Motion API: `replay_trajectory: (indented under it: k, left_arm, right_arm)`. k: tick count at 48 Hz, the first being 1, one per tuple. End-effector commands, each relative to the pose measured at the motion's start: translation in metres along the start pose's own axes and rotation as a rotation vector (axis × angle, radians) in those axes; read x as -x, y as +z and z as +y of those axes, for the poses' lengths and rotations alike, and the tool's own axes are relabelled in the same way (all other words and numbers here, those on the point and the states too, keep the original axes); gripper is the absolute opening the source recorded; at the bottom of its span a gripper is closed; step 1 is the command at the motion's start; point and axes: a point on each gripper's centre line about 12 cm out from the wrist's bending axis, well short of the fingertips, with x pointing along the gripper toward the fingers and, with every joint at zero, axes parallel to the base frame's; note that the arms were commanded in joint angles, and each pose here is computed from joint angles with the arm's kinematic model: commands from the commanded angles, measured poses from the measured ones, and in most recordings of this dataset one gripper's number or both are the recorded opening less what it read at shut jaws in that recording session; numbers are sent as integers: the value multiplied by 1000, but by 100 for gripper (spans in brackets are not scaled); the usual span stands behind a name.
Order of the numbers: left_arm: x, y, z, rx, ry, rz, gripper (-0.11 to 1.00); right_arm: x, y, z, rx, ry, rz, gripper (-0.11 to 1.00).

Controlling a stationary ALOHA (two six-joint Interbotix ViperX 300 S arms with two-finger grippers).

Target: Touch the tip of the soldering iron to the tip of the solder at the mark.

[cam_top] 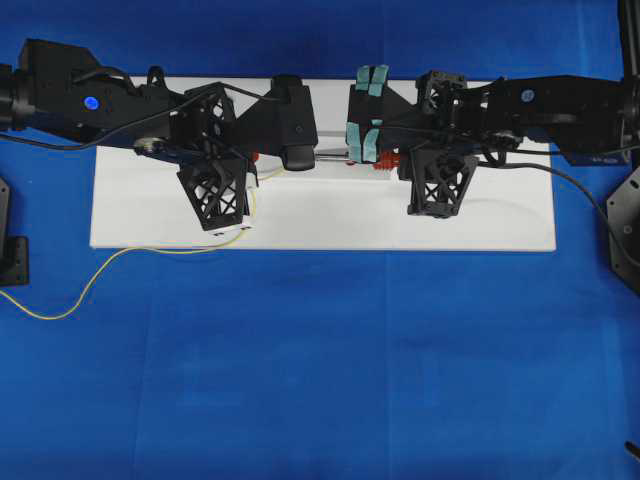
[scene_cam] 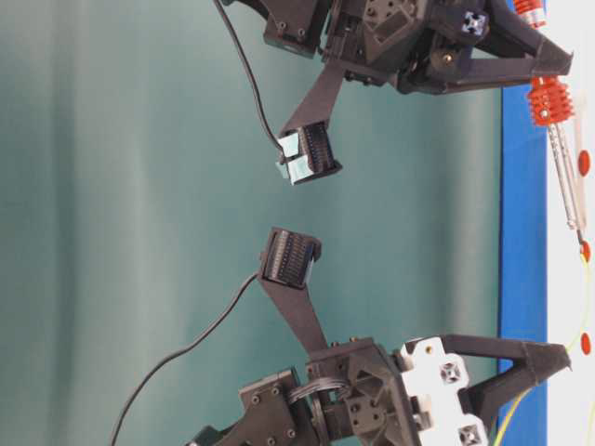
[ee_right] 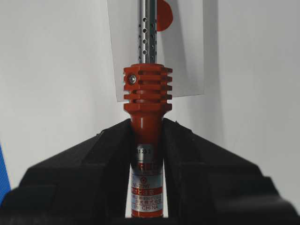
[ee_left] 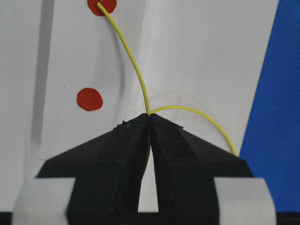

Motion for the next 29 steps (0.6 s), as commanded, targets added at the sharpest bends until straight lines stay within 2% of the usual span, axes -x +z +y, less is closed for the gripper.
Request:
replay_trajectory:
  k: [1, 22, 29]
  left_arm:
    - [7, 9, -1, -5, 0, -35, 3]
    - [8, 9, -1, -7, -1, -35, 3]
    - [20, 8, -1, -15, -1, -45, 3]
  right_arm:
    - [8, 10, 0, 2, 1, -37, 6]
    - [8, 10, 0, 2, 1, -37, 6]
    - [8, 10, 0, 3, 0, -38, 6]
